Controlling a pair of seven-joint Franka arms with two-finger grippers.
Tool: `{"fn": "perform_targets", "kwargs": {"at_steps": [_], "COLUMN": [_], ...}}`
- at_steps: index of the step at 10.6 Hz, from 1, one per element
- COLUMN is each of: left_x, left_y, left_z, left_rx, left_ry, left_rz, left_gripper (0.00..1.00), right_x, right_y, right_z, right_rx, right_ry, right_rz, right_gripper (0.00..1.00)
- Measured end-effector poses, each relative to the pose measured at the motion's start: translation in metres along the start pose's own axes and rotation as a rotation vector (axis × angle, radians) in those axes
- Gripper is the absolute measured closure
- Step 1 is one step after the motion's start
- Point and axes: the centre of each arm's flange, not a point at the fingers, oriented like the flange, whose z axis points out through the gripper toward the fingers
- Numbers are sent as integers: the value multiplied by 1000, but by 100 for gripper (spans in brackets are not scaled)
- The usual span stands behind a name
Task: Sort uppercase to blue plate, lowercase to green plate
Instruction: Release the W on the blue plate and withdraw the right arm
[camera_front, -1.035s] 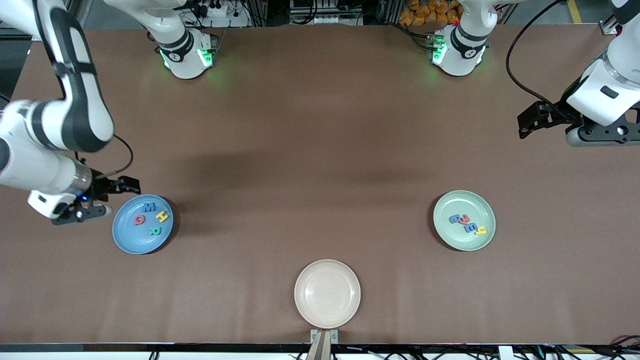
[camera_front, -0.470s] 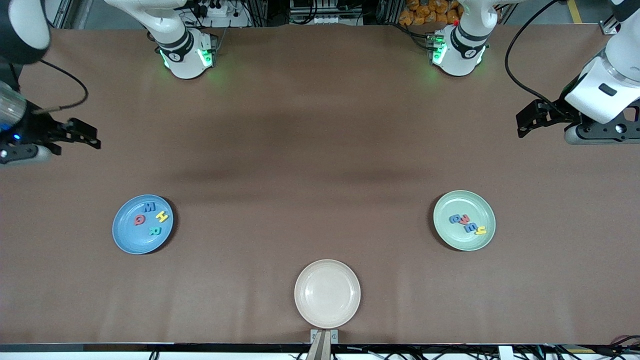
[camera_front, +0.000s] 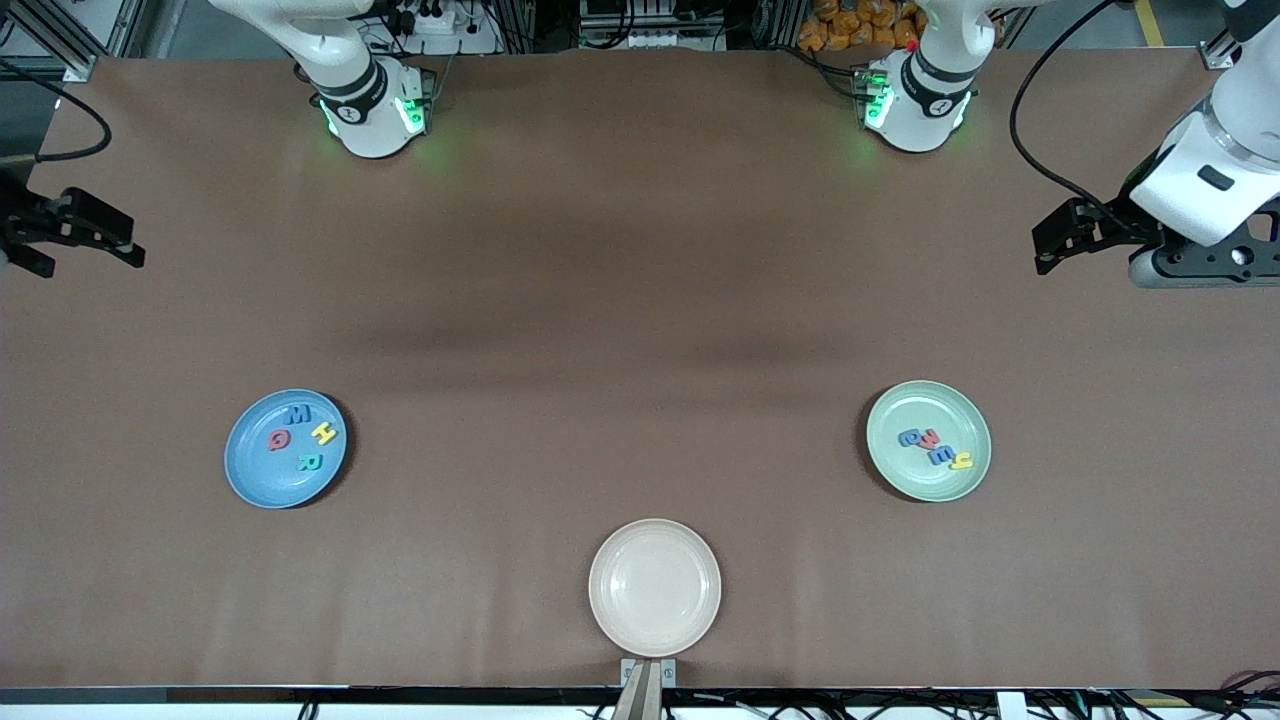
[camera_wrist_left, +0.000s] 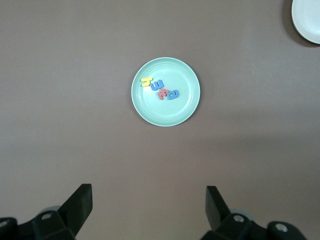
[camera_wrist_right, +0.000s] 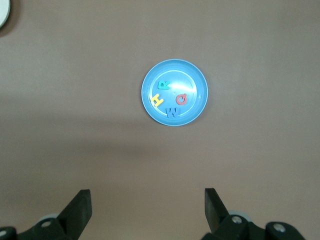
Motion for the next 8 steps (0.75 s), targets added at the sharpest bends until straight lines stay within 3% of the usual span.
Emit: {"fn": "perform_targets", "kwargs": {"at_steps": [8], "left_x": [-2], "left_y": [-2], "left_z": [-17], "left_rx": [-2], "left_ry": [11], "left_rz": [-4], "left_gripper": [0], "right_x": [-6], "right_y": [-3], "right_z": [-19], "right_rx": [-4], "right_ry": [-10], "right_rz": [43], "right_gripper": [0]}}
